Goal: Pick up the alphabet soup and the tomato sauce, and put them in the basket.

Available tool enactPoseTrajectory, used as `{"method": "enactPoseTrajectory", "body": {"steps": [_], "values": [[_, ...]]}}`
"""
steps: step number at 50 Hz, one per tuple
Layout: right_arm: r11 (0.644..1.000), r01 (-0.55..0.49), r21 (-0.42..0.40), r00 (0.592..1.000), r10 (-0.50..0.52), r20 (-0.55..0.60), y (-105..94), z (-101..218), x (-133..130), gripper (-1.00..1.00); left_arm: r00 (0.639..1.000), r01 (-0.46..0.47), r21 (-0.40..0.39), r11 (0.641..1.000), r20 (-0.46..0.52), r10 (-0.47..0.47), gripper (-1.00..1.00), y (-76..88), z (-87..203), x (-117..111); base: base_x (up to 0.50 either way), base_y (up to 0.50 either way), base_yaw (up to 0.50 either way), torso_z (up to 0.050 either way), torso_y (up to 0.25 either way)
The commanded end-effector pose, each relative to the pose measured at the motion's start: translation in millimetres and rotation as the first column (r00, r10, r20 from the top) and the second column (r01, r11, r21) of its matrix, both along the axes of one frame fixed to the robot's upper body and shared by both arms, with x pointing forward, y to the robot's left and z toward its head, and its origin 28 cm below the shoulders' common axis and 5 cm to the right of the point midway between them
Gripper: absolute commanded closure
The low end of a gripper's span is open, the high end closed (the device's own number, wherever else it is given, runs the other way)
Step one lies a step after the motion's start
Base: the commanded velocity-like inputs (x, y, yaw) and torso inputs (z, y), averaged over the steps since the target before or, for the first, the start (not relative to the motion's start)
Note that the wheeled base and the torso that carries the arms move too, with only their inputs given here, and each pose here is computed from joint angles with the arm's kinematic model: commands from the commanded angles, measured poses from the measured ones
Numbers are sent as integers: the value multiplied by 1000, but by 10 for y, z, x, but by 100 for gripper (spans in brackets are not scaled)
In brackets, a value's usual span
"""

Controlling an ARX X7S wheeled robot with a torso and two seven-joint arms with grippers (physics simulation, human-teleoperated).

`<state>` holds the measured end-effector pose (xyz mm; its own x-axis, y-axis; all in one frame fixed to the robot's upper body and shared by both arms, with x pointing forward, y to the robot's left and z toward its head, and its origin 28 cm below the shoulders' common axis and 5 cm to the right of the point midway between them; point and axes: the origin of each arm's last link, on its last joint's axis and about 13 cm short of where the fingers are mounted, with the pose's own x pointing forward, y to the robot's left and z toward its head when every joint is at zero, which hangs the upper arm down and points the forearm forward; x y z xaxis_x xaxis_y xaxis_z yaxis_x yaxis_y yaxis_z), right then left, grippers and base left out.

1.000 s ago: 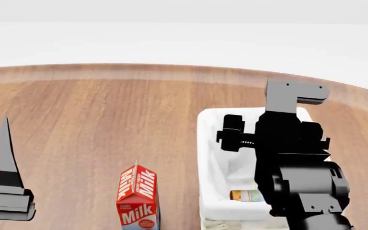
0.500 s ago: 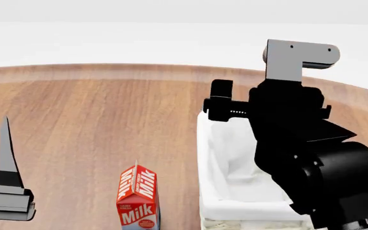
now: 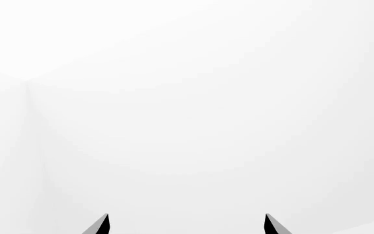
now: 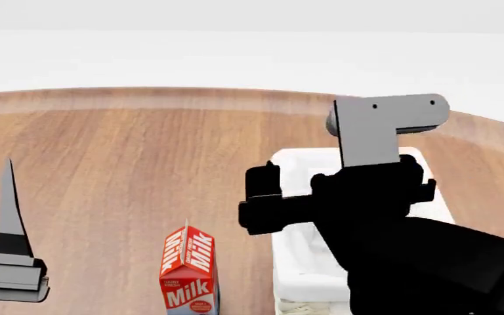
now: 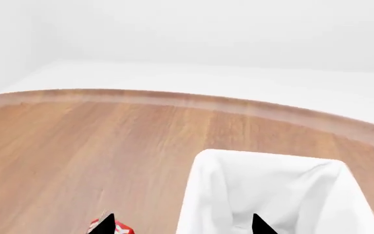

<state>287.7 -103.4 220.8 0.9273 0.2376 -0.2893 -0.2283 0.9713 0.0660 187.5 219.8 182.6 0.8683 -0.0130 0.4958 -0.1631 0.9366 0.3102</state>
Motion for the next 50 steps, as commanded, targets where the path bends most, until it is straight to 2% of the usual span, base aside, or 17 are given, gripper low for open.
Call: {"method": "enactPoseTrajectory", "body": {"steps": [1,4,7,12,21,33,36,39,44,50], "values": [[986,-157,-60,988,156,-9,71,-10,-518,-100,1000,4,0,1000,-1,-4,-100,-8,-4,-2,0,0,0,0,0],[980,-184,-69,983,184,-9,91,-106,-621,-100,1000,4,1,1000,-4,-4,-100,-10,-12,-4,0,0,0,0,0],[975,-212,-72,977,211,-20,113,-32,-726,-100,1000,4,1,1000,-2,-4,-100,-12,-3,-9,0,0,0,0,0],[963,-260,-77,965,257,-46,142,-79,-884,-100,1000,4,0,1000,-5,-4,-100,-8,-13,-13,0,0,0,0,0],[929,-353,-108,933,342,-109,194,-225,-1157,-100,1000,6,-1,1000,-5,-6,-100,-12,-16,-11,0,0,0,0,0],[896,-429,-112,896,406,-180,220,-357,-1319,-100,1000,5,-1,1000,-6,-5,-100,-10,-4,-5,0,0,0,0,0],[884,-454,-111,880,425,-210,225,-488,-1370,-100,1000,7,0,1000,-7,-7,-100,-12,-4,-2,0,0,0,0,0],[873,-475,-113,867,442,-228,236,-455,-1421,-100,1000,5,1,1000,-6,-5,-100,-9,1,-4,0,0,0,0,0],[864,-492,-102,852,455,-258,244,-600,-1472,-100,1000,4,0,1000,-8,-4,-100,-11,-10,-12,0,0,0,0,0],[866,-490,-99,845,444,-299,240,-591,-1517,-100,1000,3,-1,1000,-6,-3,-100,-9,-4,-15,0,0,0,0,0]]}}
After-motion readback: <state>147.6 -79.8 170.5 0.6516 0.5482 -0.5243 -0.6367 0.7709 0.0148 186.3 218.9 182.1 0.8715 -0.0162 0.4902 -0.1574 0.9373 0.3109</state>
